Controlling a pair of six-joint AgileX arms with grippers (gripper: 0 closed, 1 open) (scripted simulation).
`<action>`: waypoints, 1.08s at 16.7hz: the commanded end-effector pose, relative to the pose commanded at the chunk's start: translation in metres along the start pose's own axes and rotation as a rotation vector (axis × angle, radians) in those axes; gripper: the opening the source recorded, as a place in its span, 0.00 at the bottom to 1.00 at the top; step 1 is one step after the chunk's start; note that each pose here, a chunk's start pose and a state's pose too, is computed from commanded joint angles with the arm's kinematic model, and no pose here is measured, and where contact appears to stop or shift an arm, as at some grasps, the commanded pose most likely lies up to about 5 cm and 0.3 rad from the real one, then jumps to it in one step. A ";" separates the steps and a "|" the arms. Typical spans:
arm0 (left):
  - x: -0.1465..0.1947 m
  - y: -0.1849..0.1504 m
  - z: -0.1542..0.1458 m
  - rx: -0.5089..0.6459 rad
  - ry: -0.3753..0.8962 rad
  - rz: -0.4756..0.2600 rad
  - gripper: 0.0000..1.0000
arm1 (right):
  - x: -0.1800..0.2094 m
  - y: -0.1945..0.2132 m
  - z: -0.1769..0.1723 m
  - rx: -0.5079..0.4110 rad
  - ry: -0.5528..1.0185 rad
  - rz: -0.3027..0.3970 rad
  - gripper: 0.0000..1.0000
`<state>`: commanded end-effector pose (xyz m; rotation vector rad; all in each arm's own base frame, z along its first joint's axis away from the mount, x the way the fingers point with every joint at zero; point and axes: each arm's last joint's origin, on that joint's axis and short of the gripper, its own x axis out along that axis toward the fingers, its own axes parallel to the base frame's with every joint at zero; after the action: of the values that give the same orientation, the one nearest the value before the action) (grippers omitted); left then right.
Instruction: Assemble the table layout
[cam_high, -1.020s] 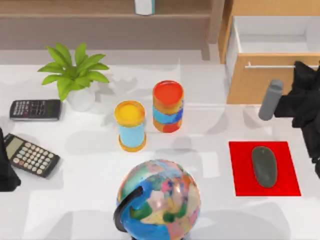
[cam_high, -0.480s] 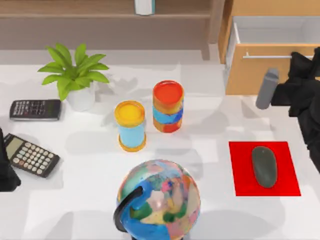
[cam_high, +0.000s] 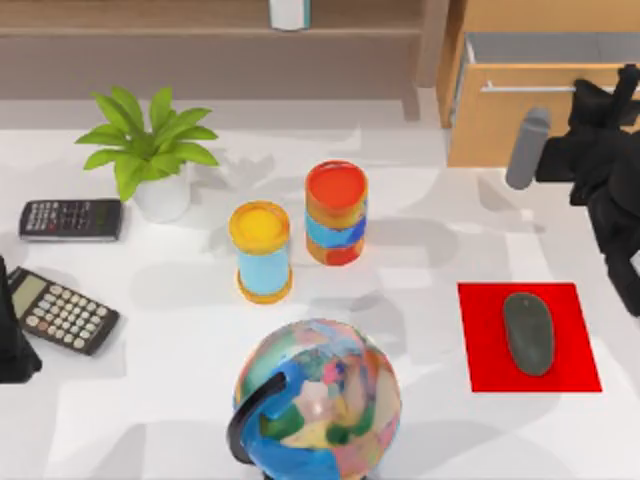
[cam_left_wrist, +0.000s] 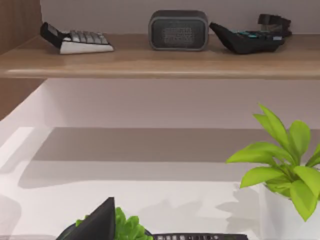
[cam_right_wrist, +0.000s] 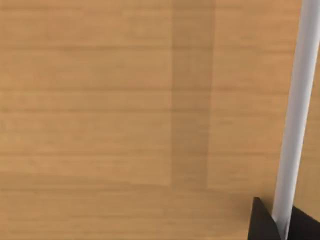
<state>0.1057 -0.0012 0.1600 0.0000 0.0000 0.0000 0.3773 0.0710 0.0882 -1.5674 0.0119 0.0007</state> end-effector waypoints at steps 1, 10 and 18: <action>0.000 0.000 0.000 0.000 0.000 0.000 1.00 | 0.000 0.000 0.000 0.000 0.000 0.000 0.00; 0.000 0.000 0.000 0.000 0.000 0.000 1.00 | 0.044 0.001 0.002 0.001 -0.003 0.005 0.00; 0.000 0.000 0.000 0.000 0.000 0.000 1.00 | 0.062 -0.001 0.001 0.002 -0.001 0.002 0.08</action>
<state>0.1057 -0.0012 0.1600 0.0000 0.0000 0.0000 0.4393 0.0712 0.0884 -1.5652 0.0123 0.0026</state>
